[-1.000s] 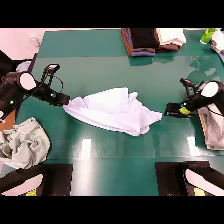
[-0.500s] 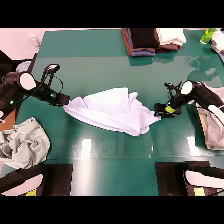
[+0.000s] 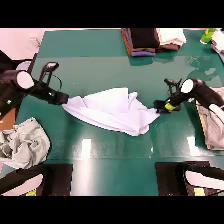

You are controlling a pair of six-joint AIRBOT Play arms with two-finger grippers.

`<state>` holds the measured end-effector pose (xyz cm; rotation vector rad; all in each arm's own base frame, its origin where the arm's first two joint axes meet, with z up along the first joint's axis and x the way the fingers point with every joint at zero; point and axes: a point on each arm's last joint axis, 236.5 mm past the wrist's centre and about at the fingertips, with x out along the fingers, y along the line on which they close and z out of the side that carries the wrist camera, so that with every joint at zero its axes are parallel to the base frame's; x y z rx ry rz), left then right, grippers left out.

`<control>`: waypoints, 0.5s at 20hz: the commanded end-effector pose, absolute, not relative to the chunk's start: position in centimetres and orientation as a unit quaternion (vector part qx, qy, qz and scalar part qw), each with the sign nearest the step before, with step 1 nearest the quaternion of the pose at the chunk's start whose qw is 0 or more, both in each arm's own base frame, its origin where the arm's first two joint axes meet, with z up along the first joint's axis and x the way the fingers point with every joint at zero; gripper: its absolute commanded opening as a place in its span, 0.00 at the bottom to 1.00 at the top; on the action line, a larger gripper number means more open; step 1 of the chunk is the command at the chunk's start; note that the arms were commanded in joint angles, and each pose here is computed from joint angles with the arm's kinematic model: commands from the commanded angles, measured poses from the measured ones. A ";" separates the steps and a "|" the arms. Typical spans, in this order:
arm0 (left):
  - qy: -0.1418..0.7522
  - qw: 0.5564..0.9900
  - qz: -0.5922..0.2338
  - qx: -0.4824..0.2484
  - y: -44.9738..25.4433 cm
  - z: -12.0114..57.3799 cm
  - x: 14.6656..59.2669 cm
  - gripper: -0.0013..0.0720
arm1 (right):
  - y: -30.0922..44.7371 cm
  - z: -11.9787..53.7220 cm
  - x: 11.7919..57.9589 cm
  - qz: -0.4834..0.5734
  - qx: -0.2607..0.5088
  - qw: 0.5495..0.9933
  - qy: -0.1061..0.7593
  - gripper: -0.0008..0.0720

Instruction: Fold the shirts.

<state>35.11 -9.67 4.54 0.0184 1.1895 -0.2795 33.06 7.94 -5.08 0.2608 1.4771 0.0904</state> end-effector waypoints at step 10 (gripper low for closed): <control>0.040 0.991 -0.128 0.001 -6.6 49.1 26.1 0.05 | 3.9 40.6 31.0 0.079 0.078 0.980 0.167 0.04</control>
